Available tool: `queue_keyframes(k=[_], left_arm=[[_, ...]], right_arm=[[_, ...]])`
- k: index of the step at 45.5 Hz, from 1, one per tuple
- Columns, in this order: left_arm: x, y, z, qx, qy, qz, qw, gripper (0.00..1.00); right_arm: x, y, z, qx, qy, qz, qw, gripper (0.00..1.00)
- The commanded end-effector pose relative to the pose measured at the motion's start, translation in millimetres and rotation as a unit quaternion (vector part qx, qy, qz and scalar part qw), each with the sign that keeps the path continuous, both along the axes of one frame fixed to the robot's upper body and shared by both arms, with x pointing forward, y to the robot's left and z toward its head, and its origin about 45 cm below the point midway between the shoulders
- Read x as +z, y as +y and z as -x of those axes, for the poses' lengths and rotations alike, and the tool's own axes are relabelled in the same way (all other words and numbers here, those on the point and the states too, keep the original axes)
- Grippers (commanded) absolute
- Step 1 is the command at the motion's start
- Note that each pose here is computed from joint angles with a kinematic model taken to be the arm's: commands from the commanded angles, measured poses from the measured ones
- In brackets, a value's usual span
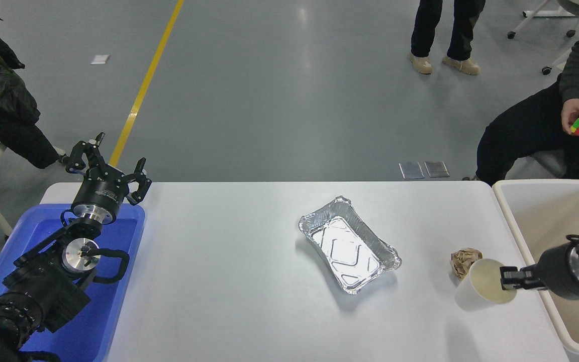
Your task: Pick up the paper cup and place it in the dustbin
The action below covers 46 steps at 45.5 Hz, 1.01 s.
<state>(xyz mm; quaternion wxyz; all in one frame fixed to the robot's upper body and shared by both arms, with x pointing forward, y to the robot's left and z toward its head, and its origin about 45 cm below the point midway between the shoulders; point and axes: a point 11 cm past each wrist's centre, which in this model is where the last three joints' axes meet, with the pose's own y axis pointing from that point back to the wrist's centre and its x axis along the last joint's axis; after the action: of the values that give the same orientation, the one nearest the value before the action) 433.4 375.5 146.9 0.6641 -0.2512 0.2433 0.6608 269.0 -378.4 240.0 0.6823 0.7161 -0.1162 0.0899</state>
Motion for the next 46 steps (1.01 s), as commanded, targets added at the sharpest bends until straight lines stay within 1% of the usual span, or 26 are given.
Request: queue_keyframes(k=[1, 8, 15, 25, 33, 46], left_arm=[[0.0, 0.0, 0.0, 0.0, 0.0, 0.0, 1.0, 0.99], [0.0, 0.0, 0.0, 0.0, 0.0, 0.0, 1.0, 0.99], [0.0, 0.0, 0.0, 0.0, 0.0, 0.0, 1.0, 0.99], [0.0, 0.0, 0.0, 0.0, 0.0, 0.0, 1.0, 0.99], [0.0, 0.1, 0.0, 0.0, 0.0, 0.001, 1.0, 0.99], [0.0, 0.0, 0.0, 0.0, 0.0, 0.0, 1.0, 0.99]], right_arm=[[44.1, 5.9, -16.5, 0.003, -0.007, -0.002, 1.0, 0.0], [78.7, 2.1, -21.9, -0.003, -0.007, 0.011, 1.0, 0.0], [105.5, -7.0, -18.3, -0.019, 0.005, 0.021, 1.0, 0.0], [136.4, -11.1, -20.5, -0.029, -0.012, 0.028, 0.999, 0.0], [162.9, -15.3, -34.7, -0.04, -0.058, 0.028, 0.997, 0.0], [212.2, -37.7, -80.5, -0.122, -0.192, -0.007, 0.974, 0.0]])
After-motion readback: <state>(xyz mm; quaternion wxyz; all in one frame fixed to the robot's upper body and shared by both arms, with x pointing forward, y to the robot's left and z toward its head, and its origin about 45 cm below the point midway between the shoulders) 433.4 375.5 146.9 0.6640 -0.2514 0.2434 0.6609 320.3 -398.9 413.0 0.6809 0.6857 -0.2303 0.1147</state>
